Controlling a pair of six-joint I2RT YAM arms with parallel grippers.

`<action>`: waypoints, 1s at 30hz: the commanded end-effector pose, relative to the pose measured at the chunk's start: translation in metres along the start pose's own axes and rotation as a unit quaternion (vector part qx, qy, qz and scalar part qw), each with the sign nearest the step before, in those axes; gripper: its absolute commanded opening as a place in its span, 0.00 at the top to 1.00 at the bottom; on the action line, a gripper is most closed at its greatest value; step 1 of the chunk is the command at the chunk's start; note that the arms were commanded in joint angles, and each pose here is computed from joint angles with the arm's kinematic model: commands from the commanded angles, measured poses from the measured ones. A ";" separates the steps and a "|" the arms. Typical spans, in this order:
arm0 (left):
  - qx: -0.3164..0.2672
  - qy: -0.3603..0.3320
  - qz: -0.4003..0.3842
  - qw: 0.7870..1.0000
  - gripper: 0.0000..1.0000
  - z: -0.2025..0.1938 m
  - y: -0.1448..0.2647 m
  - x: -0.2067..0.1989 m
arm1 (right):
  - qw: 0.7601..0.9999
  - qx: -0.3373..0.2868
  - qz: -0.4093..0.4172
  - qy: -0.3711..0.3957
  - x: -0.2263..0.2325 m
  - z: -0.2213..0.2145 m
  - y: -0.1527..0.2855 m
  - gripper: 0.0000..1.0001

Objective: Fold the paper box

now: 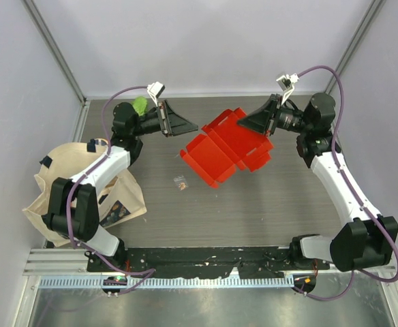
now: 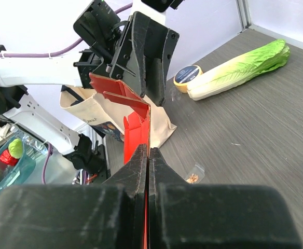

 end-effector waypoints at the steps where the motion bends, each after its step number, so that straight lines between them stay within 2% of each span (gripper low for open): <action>1: 0.005 -0.024 -0.025 0.999 0.67 -0.001 -0.003 -0.004 | 0.999 -0.004 0.038 0.021 0.010 0.007 -0.004 0.99; 11: 0.009 -0.058 -0.066 0.996 0.81 -0.015 -0.016 -0.014 | 0.998 0.019 0.057 -0.003 -0.009 0.005 -0.025 0.99; 15: 0.032 -0.029 -0.084 0.996 0.81 -0.020 -0.032 -0.013 | 1.000 0.008 0.029 0.005 -0.019 0.008 -0.029 0.99; 18: 0.014 -0.037 -0.107 0.993 0.78 -0.020 -0.027 -0.026 | 1.000 -0.012 -0.016 -0.024 -0.025 0.013 -0.031 0.99; 19: 0.014 -0.017 -0.089 0.996 0.78 -0.023 -0.027 -0.021 | 0.999 -0.015 -0.019 -0.027 -0.026 0.013 -0.031 0.99; 21: 0.020 -0.050 -0.067 0.996 0.78 -0.024 -0.025 -0.020 | 0.999 -0.016 -0.021 -0.028 -0.025 0.012 -0.030 0.99; 22: 0.040 -0.023 -0.042 0.998 0.77 -0.028 -0.024 -0.016 | 0.999 -0.016 -0.019 -0.024 -0.021 0.010 -0.028 0.99; 23: 0.044 -0.072 -0.033 0.996 0.75 -0.028 -0.022 -0.016 | 1.000 -0.016 -0.018 -0.021 -0.020 0.009 -0.027 0.99; 26: 0.070 -0.064 0.034 0.995 0.69 -0.031 -0.017 -0.014 | 1.000 -0.015 -0.017 -0.010 -0.013 0.009 -0.024 0.99; 27: 0.071 -0.091 0.041 0.992 0.67 -0.030 -0.013 -0.019 | 1.000 -0.012 -0.020 -0.014 -0.013 0.008 -0.023 0.99; 30: 0.078 -0.086 0.056 0.992 0.63 -0.034 -0.008 -0.025 | 1.000 -0.013 -0.012 -0.004 -0.005 0.010 -0.021 0.99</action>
Point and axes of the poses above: each gripper's point midway between its finger pads, its own y axis back along the fingers, its own x axis along the line the jaws close on, z = x × y, the point moved 9 cm from there along y, back along the fingers, and after that the axes turned 13 degrees about -y, right-handed, at the moved point
